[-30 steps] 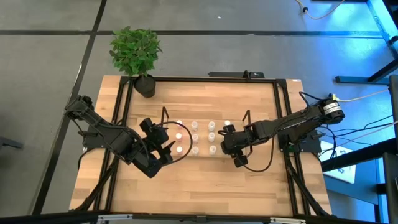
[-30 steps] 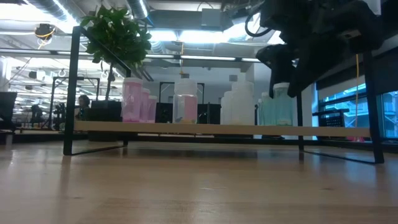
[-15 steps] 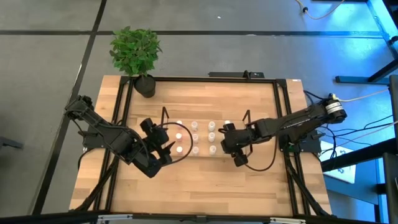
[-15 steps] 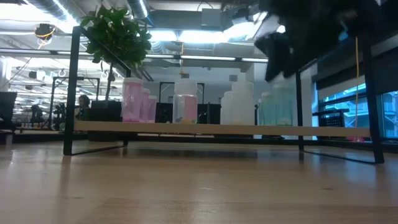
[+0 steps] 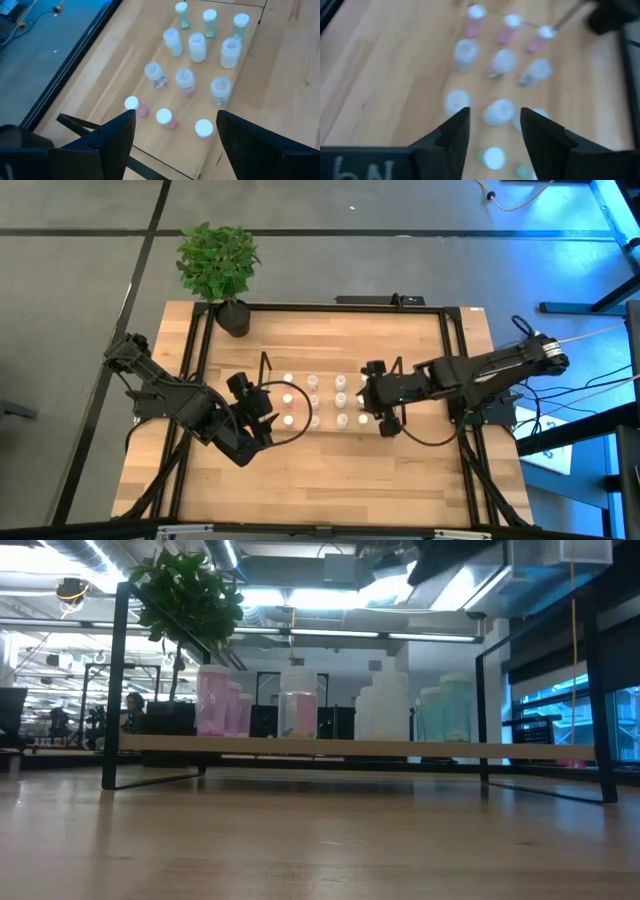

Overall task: Pick and place medicine bottles onto shelf by color
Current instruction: Return to Home Position

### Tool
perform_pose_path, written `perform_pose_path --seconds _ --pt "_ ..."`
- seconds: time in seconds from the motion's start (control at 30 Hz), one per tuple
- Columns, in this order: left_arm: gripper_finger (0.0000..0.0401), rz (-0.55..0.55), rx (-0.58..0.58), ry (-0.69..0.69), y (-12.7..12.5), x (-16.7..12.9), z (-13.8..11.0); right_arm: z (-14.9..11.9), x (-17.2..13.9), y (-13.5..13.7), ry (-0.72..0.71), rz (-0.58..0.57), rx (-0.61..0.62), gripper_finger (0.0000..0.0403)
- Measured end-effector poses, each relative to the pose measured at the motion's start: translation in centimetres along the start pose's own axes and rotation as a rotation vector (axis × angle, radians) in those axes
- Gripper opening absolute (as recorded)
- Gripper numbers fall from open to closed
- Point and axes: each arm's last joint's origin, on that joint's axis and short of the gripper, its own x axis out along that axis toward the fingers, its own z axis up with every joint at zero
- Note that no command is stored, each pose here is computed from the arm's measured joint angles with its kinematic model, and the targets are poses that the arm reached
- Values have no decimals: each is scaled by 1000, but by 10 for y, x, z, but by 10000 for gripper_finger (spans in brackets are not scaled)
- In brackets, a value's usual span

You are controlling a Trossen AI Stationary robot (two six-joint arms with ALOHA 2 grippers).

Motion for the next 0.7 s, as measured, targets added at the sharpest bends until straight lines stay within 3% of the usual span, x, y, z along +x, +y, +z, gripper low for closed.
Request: perform_pose_path --seconds 0.2,0.5,0.7 --pt "244 59 -18 -3 8 9 6 4 -30 -8 -56 -75 71 125" --pt "129 207 135 137 33 16 1 -4 -69 -14 -135 -76 103 10" --pt "38 206 166 208 48 15 -1 -14 -102 -19 -220 -79 80 13"
